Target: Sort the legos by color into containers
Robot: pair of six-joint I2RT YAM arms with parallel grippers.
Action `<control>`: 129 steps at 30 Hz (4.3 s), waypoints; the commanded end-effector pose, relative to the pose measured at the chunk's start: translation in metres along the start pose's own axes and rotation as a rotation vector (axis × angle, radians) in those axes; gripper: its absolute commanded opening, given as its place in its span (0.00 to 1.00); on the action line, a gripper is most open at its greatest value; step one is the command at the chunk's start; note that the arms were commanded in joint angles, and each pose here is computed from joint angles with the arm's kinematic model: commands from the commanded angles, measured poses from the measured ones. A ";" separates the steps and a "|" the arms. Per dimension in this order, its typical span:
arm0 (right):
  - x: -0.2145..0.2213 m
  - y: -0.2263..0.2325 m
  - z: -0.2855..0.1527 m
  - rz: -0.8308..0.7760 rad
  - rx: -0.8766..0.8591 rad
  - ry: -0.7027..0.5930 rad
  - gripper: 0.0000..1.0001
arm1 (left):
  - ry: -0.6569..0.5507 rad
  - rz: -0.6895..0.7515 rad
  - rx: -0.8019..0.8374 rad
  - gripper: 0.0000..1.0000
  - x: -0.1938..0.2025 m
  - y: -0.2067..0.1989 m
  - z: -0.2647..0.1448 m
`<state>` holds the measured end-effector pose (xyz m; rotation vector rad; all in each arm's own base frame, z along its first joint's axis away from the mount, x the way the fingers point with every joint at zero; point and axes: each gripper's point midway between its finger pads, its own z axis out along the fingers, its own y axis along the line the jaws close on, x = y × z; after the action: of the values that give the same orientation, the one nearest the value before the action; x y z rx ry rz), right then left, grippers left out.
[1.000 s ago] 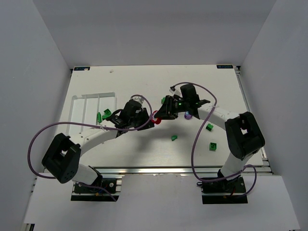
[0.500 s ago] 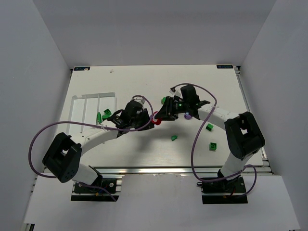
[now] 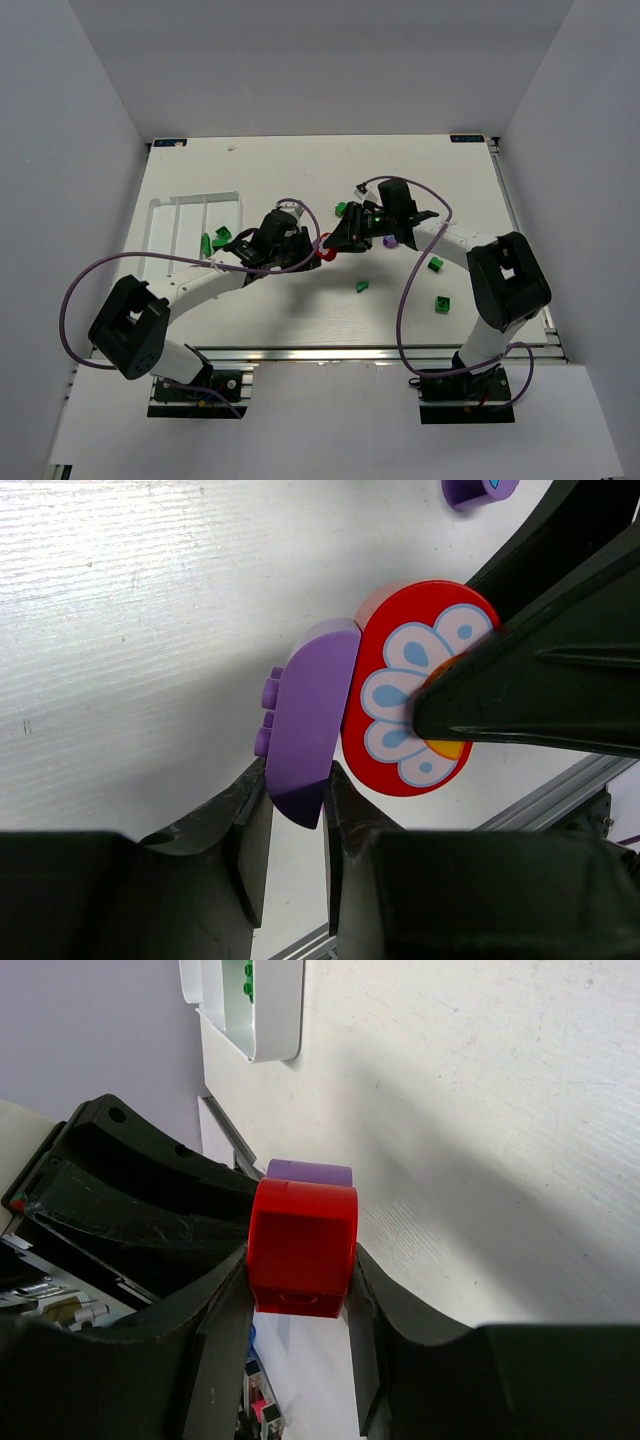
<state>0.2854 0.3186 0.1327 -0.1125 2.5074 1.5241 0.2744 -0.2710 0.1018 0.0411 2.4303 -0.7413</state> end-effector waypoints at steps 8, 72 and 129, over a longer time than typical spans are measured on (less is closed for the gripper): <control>-0.003 -0.003 -0.008 0.023 -0.021 -0.004 0.00 | -0.009 0.023 -0.058 0.10 0.002 0.017 -0.004; -0.019 0.010 -0.041 -0.485 0.105 0.064 0.00 | -0.018 -0.303 -1.137 0.36 -0.108 0.380 -0.186; 0.001 0.202 0.317 -1.030 -0.252 -0.450 0.24 | -0.564 -0.627 -0.346 0.98 -0.170 0.142 -0.275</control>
<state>0.2737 0.6902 0.1455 -0.9038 1.5598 1.2033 0.3015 0.0185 0.2955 -0.9985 1.9776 -0.4708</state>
